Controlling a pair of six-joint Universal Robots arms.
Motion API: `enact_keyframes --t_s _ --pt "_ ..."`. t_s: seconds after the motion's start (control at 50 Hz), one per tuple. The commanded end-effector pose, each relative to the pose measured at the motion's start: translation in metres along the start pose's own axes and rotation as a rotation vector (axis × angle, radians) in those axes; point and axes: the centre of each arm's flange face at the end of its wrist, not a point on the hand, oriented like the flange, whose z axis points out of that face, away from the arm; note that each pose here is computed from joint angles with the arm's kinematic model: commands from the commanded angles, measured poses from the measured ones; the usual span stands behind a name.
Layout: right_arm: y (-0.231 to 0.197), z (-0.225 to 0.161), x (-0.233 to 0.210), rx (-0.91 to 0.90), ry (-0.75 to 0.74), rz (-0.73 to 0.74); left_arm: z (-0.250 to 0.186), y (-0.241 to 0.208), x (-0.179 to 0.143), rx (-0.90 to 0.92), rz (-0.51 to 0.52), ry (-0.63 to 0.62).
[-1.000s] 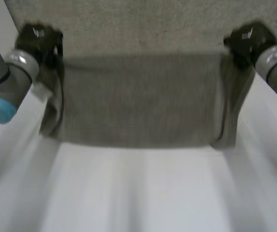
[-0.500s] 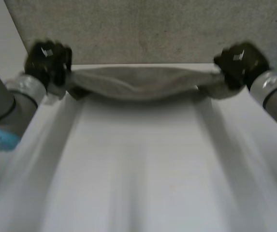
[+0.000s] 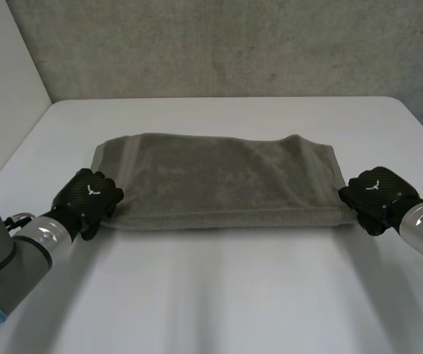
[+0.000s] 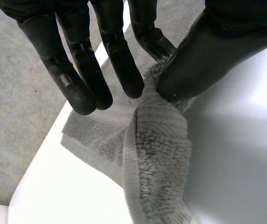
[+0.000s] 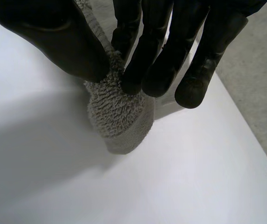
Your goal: Fold the towel.
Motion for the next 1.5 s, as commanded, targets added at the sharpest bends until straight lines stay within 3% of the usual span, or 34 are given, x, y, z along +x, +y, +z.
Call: enact_keyframes --t_s 0.02,0.24,0.42,0.64,0.8,1.12,1.4,1.5 --pt "-0.019 -0.028 0.017 0.042 0.071 -0.015 -0.019 -0.017 -0.017 0.008 -0.004 -0.036" --pt "-0.056 -0.092 0.042 0.121 0.107 -0.017 -0.073 -0.075 -0.064 0.151 -0.074 -0.206" --pt "-0.06 -0.101 0.057 0.124 0.105 -0.003 -0.085 -0.086 -0.068 0.199 -0.079 -0.223" --pt "-0.041 -0.049 0.041 0.036 -0.066 -0.013 -0.021 -0.041 -0.047 0.079 -0.138 -0.065" --pt "-0.022 -0.001 0.031 -0.065 -0.078 -0.002 0.034 -0.025 -0.037 0.065 -0.037 -0.03" --pt "-0.012 0.057 0.037 0.025 0.166 0.013 0.116 -0.027 -0.036 0.171 0.079 -0.196" --pt "-0.007 0.09 0.019 0.047 0.177 -0.006 0.132 -0.026 -0.021 0.174 0.079 -0.195" --pt "-0.008 0.09 0.017 0.03 0.191 -0.002 0.131 -0.027 -0.023 0.164 0.08 -0.25"
